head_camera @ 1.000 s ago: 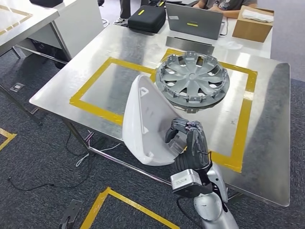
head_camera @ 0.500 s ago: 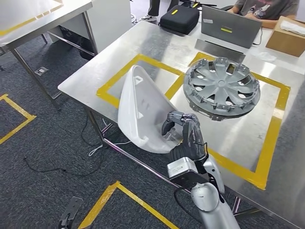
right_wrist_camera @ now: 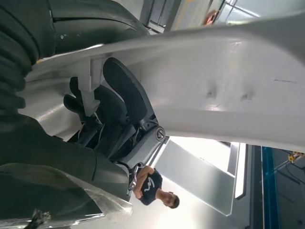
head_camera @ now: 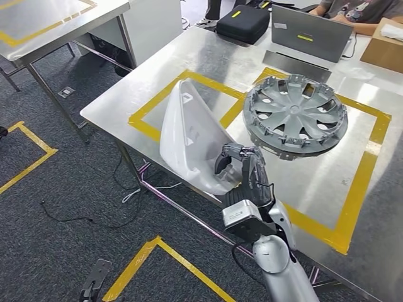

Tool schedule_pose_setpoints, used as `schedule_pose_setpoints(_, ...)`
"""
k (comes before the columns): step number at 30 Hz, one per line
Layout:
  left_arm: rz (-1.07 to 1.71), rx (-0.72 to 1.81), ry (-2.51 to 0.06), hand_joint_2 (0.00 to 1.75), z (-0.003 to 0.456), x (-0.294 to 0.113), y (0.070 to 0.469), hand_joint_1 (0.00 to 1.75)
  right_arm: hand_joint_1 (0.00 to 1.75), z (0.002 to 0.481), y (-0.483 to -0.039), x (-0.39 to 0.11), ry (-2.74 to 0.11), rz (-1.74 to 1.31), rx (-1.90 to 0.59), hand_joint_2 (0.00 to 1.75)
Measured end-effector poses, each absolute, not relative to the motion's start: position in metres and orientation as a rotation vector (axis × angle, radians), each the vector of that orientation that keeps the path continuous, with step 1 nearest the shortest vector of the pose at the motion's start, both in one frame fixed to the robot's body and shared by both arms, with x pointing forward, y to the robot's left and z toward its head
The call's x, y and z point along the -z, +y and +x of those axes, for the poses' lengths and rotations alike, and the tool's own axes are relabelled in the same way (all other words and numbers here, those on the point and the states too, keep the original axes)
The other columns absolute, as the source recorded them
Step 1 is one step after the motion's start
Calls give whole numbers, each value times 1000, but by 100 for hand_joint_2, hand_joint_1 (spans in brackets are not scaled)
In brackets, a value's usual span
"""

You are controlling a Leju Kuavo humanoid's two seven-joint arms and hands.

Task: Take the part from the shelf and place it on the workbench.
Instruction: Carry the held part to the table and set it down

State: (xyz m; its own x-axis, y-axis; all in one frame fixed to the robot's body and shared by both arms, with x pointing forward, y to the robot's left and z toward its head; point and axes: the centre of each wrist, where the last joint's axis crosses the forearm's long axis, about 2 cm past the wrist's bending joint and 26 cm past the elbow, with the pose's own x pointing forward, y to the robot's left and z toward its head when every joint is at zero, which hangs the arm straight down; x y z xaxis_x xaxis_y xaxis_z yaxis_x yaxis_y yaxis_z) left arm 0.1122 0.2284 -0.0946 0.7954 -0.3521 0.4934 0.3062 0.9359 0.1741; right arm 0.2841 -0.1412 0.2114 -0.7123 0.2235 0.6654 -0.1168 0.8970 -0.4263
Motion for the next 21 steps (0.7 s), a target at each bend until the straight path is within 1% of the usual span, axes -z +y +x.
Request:
schedule_pose_setpoints(9,78,373,-555,175,115,94,226,0,175,292,-141,-219,-2300,-78,-566,175)
schedule_pose_setpoints(21,77,377,-551,175,114,94,227,0,175,295,-143,-214,-2274,-87,-565,175)
